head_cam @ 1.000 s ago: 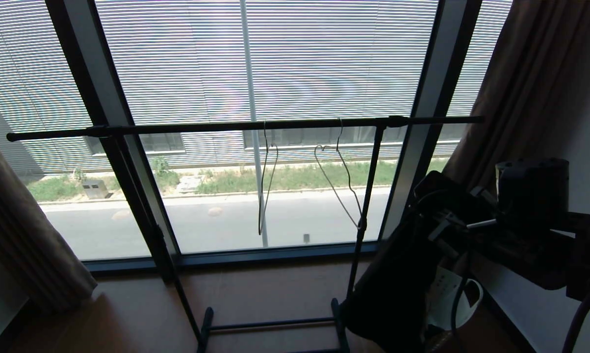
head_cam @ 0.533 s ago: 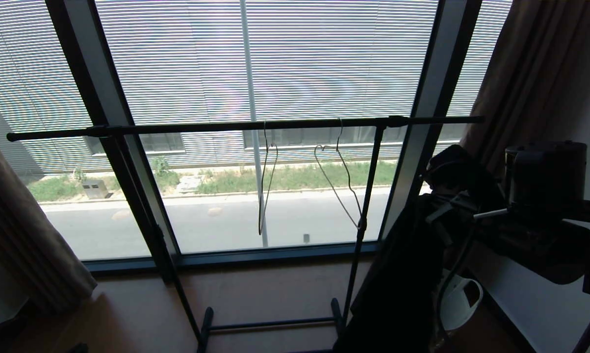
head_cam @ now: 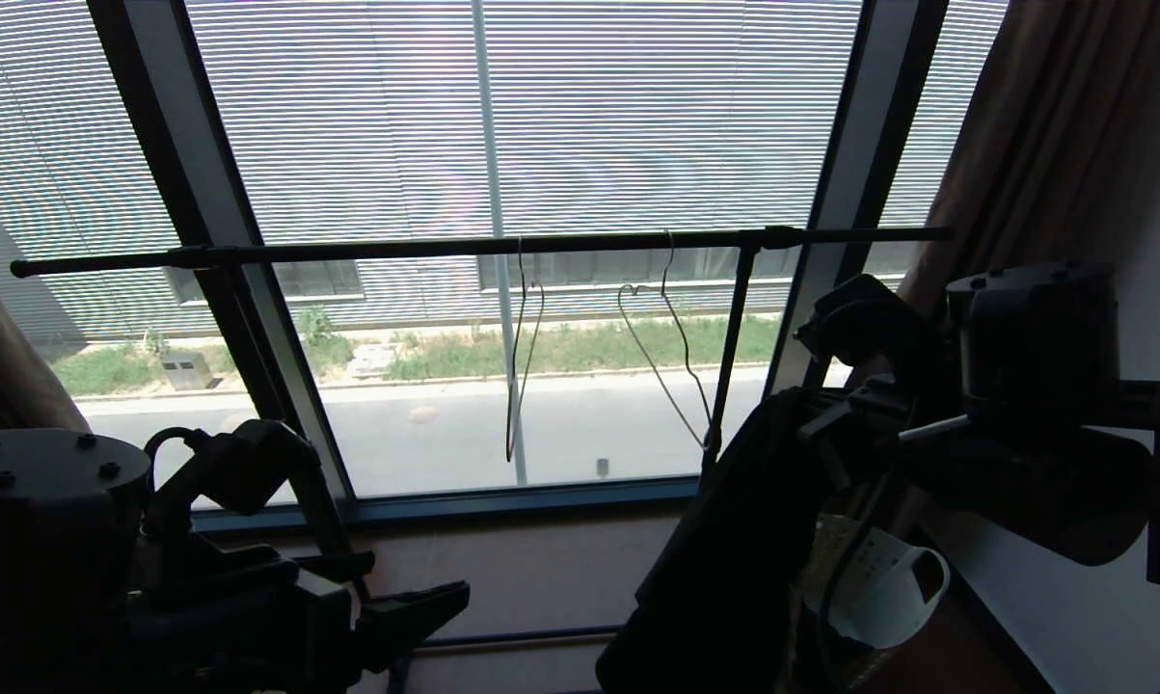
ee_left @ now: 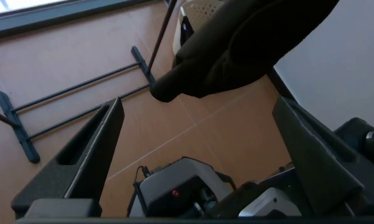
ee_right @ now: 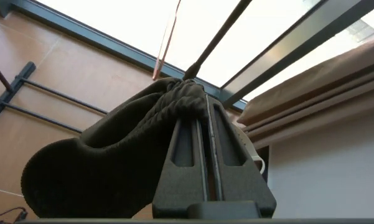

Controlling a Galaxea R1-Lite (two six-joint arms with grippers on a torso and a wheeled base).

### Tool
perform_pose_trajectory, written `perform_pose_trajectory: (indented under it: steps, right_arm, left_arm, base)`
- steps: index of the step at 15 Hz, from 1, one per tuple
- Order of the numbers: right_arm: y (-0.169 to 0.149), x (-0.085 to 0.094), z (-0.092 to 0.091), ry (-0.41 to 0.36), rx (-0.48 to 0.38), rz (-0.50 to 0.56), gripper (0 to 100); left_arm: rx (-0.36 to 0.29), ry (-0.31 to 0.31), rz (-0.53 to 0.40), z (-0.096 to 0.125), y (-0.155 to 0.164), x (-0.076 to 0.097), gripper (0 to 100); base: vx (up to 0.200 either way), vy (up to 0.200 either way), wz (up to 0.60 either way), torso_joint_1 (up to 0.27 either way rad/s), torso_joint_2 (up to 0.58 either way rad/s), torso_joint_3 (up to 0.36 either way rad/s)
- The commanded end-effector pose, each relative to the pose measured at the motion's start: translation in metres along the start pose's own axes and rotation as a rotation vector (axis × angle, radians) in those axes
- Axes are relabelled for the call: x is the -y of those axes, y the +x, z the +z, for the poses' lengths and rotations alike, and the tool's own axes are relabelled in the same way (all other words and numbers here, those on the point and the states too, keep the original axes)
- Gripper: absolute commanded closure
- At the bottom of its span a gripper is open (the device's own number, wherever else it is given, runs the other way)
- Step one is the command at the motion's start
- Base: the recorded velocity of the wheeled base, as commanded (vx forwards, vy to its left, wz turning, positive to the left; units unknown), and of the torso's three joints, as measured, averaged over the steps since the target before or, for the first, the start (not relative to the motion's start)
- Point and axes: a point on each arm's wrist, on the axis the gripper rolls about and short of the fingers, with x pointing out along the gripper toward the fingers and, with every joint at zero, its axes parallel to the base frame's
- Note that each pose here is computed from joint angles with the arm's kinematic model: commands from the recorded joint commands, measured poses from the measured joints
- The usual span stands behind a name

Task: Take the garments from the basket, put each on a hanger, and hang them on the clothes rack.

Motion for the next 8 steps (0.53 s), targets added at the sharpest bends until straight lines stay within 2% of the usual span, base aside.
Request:
perform_pose_trajectory:
  steps: [1, 4, 7, 8]
  right_arm:
    - [-0.003, -0.008, 0.005, 0.015, 0.021, 0.028, 100]
    - [-0.008, -0.015, 0.013, 0.049, 0.048, 0.052, 100]
    - [-0.009, -0.022, 0.021, 0.088, 0.071, 0.057, 100]
    - [-0.004, -0.025, 0.022, 0.102, 0.067, 0.047, 100]
  left_arm:
    - [-0.151, 0.025, -0.011, -0.013, 0.040, 0.008, 0]
    - [-0.174, 0.042, -0.033, -0.010, 0.055, 0.017, 0]
    - [-0.205, 0.023, -0.064, -0.010, 0.090, 0.033, 0]
    - [-0.212, 0.014, -0.044, -0.012, 0.105, 0.037, 0]
  base:
    - [0.000, 0.000, 0.00, 0.000, 0.00, 0.000]
    - [0.000, 0.000, 0.00, 0.000, 0.00, 0.000]
    - [0.000, 0.000, 0.00, 0.000, 0.00, 0.000]
    - [0.000, 0.000, 0.00, 0.000, 0.00, 0.000]
